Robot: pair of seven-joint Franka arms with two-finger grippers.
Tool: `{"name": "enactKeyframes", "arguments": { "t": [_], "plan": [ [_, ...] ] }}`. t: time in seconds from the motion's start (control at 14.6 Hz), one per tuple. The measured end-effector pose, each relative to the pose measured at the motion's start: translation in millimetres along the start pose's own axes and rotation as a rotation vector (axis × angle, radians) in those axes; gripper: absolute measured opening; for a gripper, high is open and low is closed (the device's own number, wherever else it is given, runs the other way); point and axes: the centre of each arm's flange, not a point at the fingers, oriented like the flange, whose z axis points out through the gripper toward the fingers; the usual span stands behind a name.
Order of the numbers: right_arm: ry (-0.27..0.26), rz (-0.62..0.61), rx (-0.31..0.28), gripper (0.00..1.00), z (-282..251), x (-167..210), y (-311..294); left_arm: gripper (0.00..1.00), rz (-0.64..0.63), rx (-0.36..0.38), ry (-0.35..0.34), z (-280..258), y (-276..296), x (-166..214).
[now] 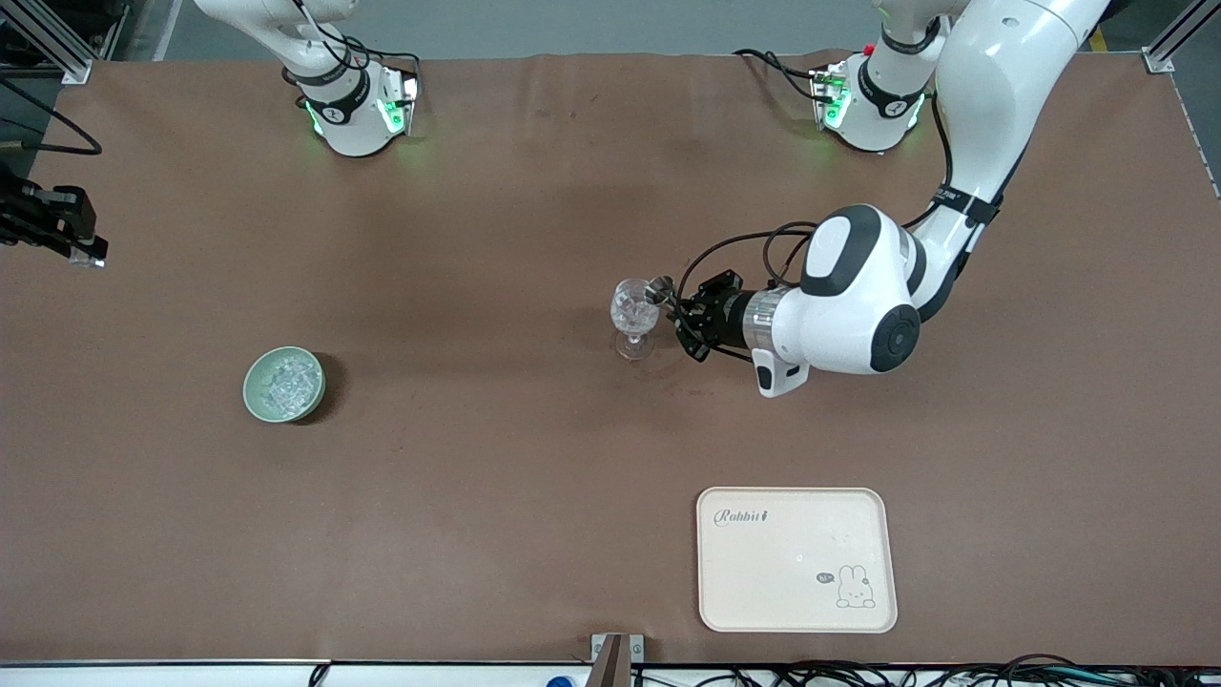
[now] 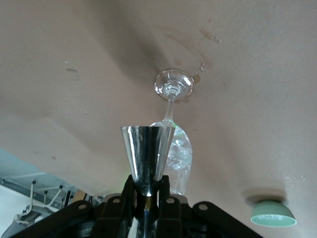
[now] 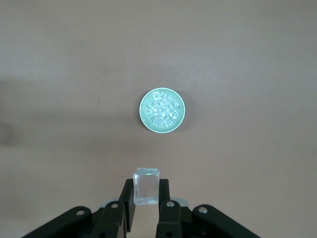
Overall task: Pour wine and add ice with both arms
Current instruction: 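Tilt the jigger with the left gripper to pour into the glass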
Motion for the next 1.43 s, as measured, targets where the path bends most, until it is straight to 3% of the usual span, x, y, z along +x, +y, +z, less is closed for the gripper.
{"name": "enactKeyframes", "arguments": {
  "t": [1.43],
  "plan": [
    [-0.008, 0.002, 0.001, 0.23, 3.8, -0.1, 1.1, 0.21, -0.049, -0.016, 0.327, 30.9, -5.0, -50.8]
  ]
}}
